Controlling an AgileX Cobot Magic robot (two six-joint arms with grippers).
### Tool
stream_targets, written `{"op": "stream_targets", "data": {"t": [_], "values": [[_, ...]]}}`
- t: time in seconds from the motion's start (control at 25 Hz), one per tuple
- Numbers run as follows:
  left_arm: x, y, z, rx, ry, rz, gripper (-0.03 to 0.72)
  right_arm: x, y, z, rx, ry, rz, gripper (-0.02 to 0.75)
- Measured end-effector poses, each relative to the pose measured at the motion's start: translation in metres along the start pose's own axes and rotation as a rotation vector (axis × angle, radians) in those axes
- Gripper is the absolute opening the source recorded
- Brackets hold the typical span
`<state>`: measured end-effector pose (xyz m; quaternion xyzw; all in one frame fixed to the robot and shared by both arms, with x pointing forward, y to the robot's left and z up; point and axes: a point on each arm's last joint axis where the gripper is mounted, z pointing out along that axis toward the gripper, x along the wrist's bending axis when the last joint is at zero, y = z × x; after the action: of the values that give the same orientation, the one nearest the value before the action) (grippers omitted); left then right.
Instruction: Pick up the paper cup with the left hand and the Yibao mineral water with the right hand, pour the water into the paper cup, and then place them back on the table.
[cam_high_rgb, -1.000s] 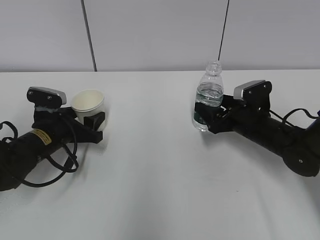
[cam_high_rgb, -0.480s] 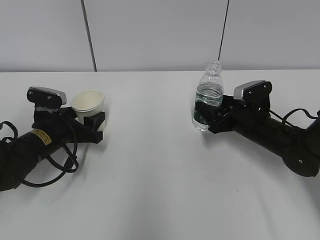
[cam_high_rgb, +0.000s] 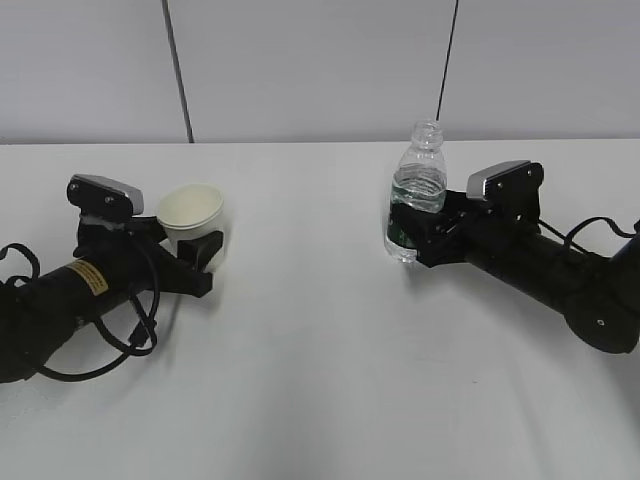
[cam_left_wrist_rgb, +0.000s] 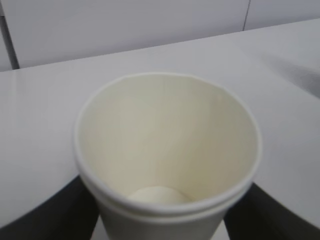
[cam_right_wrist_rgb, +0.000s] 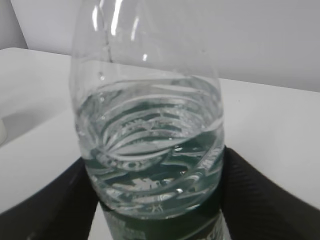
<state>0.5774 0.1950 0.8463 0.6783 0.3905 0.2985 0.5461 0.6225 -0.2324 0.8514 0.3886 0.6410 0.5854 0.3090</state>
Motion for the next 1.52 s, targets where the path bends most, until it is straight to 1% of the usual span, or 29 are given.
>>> {"op": "stream_targets", "data": {"t": [0.28,0.44,0.68,0.92,1.08,1.32,1.52], "values": [[-0.012,0.0,0.001,0.008,-0.09,-0.02,0.449,0.0,0.0,0.0,0.002,0.0,-0.006,0.512],[-0.025,0.0,0.003,0.011,-0.146,-0.007,0.448,0.0,0.0,0.0,0.004,0.001,-0.007,0.512],[-0.05,0.001,0.007,0.013,-0.226,0.012,0.448,0.0,0.004,0.0,0.045,0.004,-0.028,0.512],[-0.066,0.005,0.013,0.002,-0.273,0.011,0.448,0.002,0.01,-0.001,0.076,0.024,-0.06,0.511],[-0.068,0.007,0.015,-0.005,-0.286,-0.002,0.448,0.003,0.012,-0.001,0.087,0.034,-0.072,0.507],[-0.069,0.007,0.015,-0.004,-0.292,-0.01,0.448,0.004,0.012,-0.001,0.091,0.043,-0.08,0.47],[-0.069,0.007,0.015,-0.001,-0.302,-0.014,0.448,0.005,0.012,-0.002,0.093,0.06,-0.098,0.467]]}}
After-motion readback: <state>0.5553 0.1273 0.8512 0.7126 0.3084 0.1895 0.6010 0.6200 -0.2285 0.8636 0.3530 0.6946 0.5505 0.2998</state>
